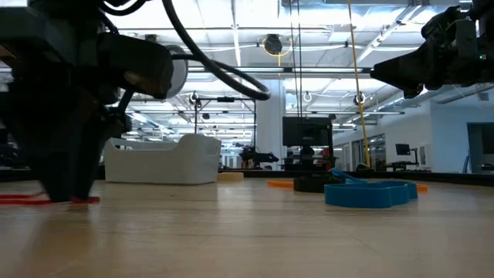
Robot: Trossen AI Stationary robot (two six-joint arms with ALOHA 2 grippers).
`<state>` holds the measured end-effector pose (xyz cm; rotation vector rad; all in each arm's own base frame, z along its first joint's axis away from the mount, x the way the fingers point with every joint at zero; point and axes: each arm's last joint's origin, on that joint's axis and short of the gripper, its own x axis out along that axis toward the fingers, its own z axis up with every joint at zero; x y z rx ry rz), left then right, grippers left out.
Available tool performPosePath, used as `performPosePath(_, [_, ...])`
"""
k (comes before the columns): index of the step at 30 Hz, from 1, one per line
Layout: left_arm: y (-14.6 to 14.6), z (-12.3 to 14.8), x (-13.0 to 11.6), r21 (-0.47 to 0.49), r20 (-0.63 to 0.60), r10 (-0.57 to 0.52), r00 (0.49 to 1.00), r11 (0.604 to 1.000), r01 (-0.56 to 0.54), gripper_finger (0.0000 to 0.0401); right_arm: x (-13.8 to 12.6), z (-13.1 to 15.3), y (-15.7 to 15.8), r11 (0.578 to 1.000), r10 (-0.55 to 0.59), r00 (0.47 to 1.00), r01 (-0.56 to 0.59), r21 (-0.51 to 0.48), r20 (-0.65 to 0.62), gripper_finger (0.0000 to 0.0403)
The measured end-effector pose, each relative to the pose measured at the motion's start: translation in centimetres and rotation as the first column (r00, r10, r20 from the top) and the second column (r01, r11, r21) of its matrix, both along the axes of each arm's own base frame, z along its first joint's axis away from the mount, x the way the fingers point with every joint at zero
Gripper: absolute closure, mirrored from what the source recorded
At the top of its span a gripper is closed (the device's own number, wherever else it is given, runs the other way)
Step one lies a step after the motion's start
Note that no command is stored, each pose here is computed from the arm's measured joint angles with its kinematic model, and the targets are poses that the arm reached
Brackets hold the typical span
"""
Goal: Pick and place rubber bands into bin
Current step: Put the red rubber band into the gray bin
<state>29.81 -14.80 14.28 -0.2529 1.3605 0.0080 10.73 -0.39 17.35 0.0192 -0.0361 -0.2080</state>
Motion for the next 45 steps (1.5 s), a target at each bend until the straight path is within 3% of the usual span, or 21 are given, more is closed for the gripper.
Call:
performPosePath(17, [0.0,-0.2,-0.3,0.026,-0.024,0.05,0.998,0.998,-0.049,0.0254,0.0,0.0,0.0,1.0,-0.003,1.0,0.003,-0.001,-0.003,0.0287])
performPosePath(23, [-0.5,-0.2,-0.6,0.082,0.005,0.049,0.999,0.995,-0.049,0.0256,0.0,0.0,0.0,1.0,-0.003,1.0,0.003,-0.001,-0.003,0.0287])
performPosePath(27, [-0.4,-0.2,-0.6,0.091,0.007,0.07,0.998,0.993,-0.07,0.0289,0.0,0.0,0.0,1.0,-0.003,1.0,0.003,-0.001,-0.003,0.0287])
performPosePath(34, [-0.3,-0.2,-0.6,0.102,0.008,0.062,0.998,0.993,-0.063,0.0389,0.0,0.0,0.0,1.0,-0.003,1.0,0.003,-0.001,-0.003,0.0287])
performPosePath(42, [-0.2,0.0,-0.7,0.153,0.019,-0.066,0.998,0.986,0.062,0.0396,0.0,0.0,0.0,1.0,-0.003,1.0,0.003,-0.001,-0.003,0.0287])
performPosePath(45, [0.3,1.1,-0.9,0.152,0.039,-0.069,0.997,0.986,0.062,0.0395,0.0,0.0,0.0,1.0,-0.003,1.0,0.003,-0.001,-0.003,0.0287])
